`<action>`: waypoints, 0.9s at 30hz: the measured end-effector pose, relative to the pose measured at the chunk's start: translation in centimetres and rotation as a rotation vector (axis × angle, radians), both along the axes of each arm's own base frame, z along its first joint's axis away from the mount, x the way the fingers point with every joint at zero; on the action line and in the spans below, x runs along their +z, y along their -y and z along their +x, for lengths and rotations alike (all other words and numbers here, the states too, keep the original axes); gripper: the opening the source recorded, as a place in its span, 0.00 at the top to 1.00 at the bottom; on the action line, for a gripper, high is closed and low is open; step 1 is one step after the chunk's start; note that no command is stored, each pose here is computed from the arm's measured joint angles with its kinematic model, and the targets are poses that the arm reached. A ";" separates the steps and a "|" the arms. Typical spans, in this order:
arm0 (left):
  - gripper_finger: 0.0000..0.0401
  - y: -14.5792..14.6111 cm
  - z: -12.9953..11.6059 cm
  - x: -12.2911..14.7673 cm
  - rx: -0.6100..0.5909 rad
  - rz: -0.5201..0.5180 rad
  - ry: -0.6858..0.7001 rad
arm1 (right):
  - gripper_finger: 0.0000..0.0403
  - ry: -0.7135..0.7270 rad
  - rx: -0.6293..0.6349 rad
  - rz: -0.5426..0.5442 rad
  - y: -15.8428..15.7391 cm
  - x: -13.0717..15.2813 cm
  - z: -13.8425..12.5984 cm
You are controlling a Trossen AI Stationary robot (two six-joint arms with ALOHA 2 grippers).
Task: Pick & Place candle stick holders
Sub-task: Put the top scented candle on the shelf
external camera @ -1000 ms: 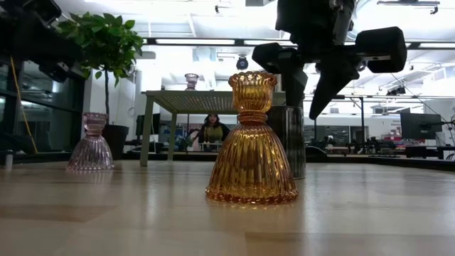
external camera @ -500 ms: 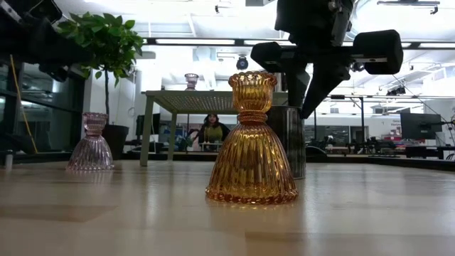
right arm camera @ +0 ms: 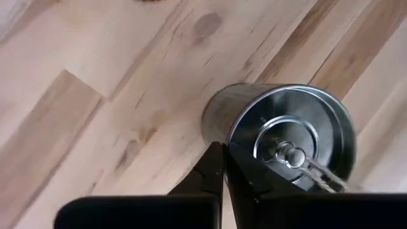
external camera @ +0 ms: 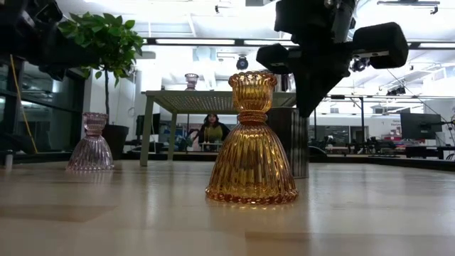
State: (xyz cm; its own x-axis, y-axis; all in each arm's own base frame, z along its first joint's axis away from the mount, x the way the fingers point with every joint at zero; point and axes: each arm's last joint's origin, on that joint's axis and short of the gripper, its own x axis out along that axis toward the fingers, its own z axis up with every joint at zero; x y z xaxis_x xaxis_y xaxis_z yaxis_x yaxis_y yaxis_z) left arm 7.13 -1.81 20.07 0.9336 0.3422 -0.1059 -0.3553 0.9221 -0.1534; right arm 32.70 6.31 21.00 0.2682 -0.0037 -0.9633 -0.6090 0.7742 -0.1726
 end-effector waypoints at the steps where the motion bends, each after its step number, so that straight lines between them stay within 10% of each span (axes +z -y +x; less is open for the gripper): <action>1: 1.00 -0.1 0.0 0.0 0.023 0.004 0.001 | 0.99 -0.001 -0.019 0.008 0.0 0.0 0.0; 27: 1.00 -0.1 0.0 0.0 0.022 0.005 -0.002 | 1.00 -0.007 -0.114 0.043 -0.2 8.0 0.7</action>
